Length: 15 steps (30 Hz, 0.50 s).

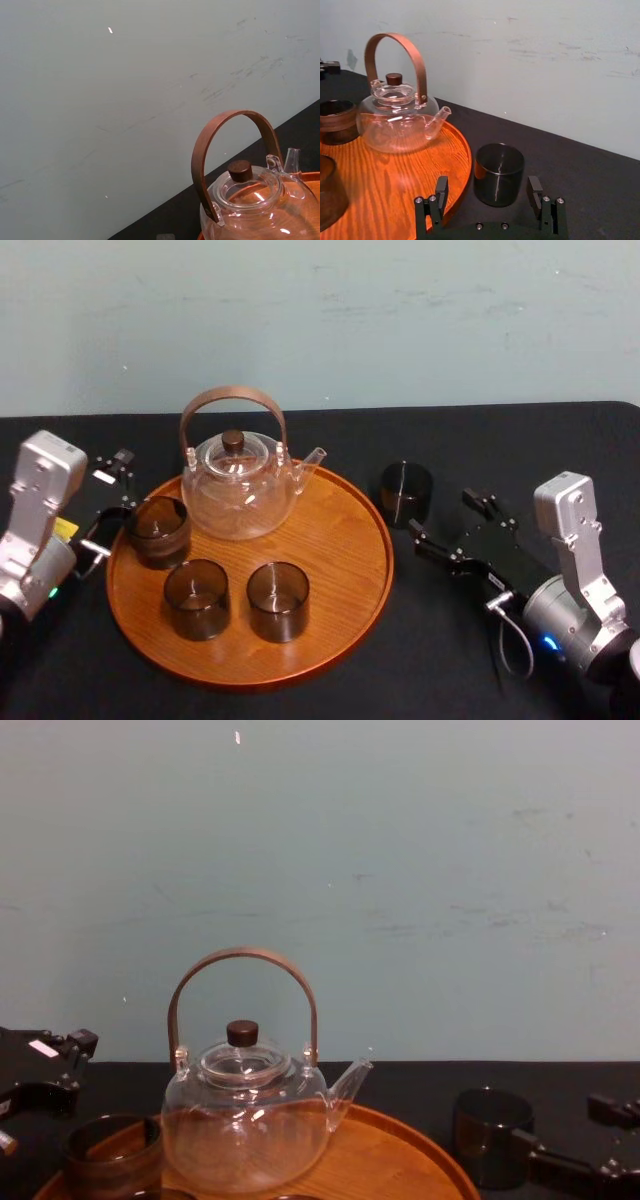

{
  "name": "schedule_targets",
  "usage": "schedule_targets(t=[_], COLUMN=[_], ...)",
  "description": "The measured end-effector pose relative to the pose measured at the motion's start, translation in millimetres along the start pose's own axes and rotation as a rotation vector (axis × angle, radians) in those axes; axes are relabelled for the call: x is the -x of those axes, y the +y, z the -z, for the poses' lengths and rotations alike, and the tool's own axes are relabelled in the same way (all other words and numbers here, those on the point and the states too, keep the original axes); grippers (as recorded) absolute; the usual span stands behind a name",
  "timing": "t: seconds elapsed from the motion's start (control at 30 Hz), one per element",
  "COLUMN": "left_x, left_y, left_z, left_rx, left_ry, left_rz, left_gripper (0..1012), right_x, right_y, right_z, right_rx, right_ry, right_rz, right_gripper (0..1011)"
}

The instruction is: Pick up the glass from the table and place it on the tray.

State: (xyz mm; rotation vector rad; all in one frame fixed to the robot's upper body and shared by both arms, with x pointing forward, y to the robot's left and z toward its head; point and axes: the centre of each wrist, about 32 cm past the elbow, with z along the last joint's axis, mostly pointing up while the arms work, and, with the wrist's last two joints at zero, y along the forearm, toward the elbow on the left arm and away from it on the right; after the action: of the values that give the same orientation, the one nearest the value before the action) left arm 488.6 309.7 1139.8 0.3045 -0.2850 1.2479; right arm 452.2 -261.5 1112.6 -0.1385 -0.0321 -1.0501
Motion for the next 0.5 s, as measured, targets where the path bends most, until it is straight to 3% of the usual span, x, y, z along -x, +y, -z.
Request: schedule_targets(t=[0.5], left_x=[0.0], left_y=[0.0], left_z=[0.0], left_rx=[0.000], left_ry=[0.000], left_rz=[0.000], left_gripper=[0], right_x=[-8.1], right_y=[10.0], right_z=[1.7], right_rx=[0.019], right_ry=[0.000], right_rz=[0.017], right_gripper=[1002])
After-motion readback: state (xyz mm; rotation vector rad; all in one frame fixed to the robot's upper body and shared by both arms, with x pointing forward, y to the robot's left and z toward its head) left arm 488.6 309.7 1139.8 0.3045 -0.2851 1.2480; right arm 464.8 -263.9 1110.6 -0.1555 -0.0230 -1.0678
